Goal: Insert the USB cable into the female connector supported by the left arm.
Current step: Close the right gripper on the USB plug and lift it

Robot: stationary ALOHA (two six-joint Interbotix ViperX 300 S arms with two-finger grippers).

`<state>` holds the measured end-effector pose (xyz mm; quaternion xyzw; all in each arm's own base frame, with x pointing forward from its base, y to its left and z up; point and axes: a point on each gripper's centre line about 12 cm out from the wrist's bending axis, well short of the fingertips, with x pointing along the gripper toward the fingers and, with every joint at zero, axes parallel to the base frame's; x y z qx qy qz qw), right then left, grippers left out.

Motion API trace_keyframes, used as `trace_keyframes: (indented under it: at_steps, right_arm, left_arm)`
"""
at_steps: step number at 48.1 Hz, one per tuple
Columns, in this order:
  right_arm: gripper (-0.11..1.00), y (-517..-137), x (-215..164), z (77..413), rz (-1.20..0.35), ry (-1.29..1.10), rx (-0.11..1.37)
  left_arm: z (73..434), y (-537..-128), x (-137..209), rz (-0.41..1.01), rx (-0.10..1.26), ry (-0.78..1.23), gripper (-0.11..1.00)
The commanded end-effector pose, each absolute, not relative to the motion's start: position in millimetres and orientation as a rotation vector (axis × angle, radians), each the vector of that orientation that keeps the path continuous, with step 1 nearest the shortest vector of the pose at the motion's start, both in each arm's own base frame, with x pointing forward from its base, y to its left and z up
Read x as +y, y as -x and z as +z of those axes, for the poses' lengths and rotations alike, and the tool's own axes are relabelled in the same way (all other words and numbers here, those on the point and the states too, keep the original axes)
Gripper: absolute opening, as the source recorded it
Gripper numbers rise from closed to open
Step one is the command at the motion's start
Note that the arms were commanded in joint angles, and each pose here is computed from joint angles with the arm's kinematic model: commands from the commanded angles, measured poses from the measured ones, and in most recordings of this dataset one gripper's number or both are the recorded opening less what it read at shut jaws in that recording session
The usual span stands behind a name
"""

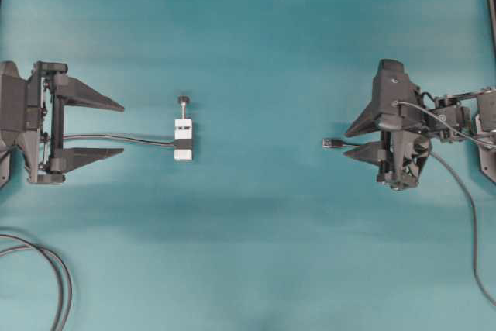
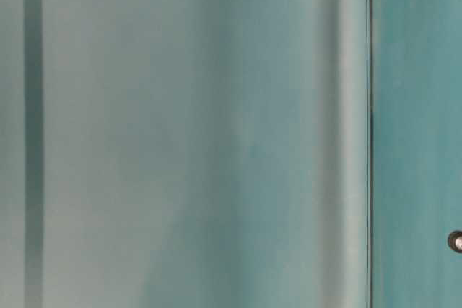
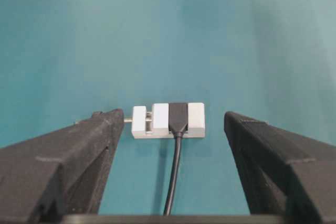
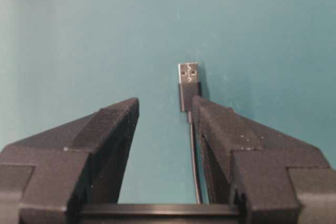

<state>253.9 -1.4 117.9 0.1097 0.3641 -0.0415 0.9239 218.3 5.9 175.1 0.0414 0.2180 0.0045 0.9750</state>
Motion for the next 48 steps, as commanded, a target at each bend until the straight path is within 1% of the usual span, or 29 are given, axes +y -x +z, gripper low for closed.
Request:
trace_keyframes:
  at_steps: [1,9,16,34,48]
  right_arm:
    - [0.49,-262.0,-2.0,124.4,-0.079,-0.222,0.708]
    - [0.49,-263.4,-3.7,120.1,-0.081,-0.222,0.698]
    - [0.48,-268.2,-5.2,118.0,-0.066,-0.192,0.658]
    - [0.49,-264.5,-4.0,98.5,-0.051,-0.174,0.664]
    - [0.49,-262.3,-7.7,97.4,-0.062,-0.177,0.645]
  left_arm:
    - [181.0,-221.9,6.4,0.016,0.417,-0.069,0.86]
    - [179.3,-220.8,6.4,0.015,0.421,-0.069,0.86]
    - [179.3,-220.8,6.4,0.015,0.421,-0.069,0.86]
    - [178.5,-220.5,6.4,0.016,0.429,-0.064,0.86]
    - [177.1,-219.8,6.3,0.016,0.45,-0.057,0.85]
